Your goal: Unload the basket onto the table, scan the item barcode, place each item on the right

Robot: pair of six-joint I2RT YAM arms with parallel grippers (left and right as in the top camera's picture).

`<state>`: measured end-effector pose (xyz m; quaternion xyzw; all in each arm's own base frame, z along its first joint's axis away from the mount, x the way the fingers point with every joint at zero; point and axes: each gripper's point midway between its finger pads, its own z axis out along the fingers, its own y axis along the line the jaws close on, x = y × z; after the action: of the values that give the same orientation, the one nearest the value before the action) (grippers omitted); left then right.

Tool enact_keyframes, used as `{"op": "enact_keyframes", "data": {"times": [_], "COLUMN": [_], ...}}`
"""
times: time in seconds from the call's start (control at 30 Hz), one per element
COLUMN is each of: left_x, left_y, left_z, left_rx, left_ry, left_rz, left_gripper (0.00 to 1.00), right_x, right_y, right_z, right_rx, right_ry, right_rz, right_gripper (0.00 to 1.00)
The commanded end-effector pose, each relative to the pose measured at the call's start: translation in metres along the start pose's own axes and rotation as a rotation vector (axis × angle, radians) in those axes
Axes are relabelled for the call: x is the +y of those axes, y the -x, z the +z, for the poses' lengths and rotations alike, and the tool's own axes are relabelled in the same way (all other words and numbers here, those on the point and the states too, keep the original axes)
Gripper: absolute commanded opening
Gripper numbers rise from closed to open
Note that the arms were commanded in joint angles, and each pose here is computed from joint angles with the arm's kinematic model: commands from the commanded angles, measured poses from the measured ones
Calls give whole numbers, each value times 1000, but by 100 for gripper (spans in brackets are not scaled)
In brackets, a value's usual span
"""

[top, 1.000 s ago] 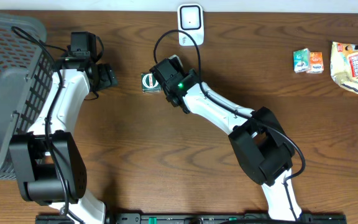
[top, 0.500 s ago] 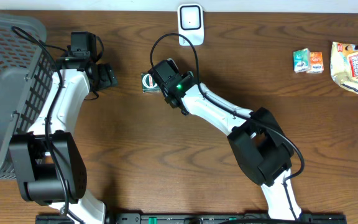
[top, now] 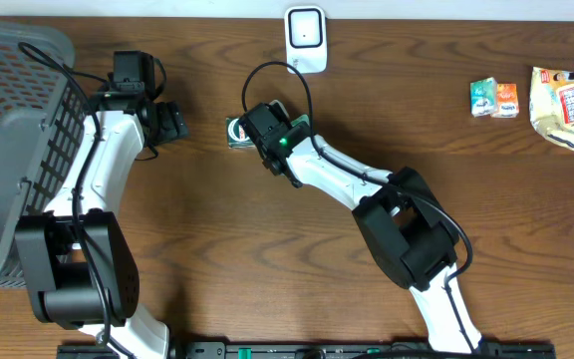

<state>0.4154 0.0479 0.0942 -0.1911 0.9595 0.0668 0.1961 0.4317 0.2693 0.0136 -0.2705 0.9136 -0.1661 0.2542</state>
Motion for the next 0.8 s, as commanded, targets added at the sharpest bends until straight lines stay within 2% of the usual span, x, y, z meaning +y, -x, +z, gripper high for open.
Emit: {"op": "enact_keyframes", "data": {"times": [0.0, 0.2, 0.43, 0.47, 0.63, 0.77], "left_x": [1, 1, 1, 1, 1, 1], "left_y": [-2, -2, -2, -2, -2, -2], "left_z": [1, 1, 1, 1, 1, 1], "left_rx": [4, 4, 4, 4, 4, 4], "left_ry": [7, 7, 7, 7, 7, 7], "left_rz": [15, 15, 15, 15, 14, 14], "left_gripper": [97, 97, 98, 97, 98, 98], "right_x": [4, 1, 5, 3, -6, -9], "right_y": [-12, 13, 31, 32, 28, 1], "right_z": [-1, -42, -99, -107, -125, -107], "right_rx": [61, 38, 9, 15, 43, 130], "right_ry": [45, 270, 826, 952, 1299, 1404], "right_rz": [21, 85, 230, 265, 378, 478], "right_gripper": [1, 1, 1, 1, 1, 1]}}
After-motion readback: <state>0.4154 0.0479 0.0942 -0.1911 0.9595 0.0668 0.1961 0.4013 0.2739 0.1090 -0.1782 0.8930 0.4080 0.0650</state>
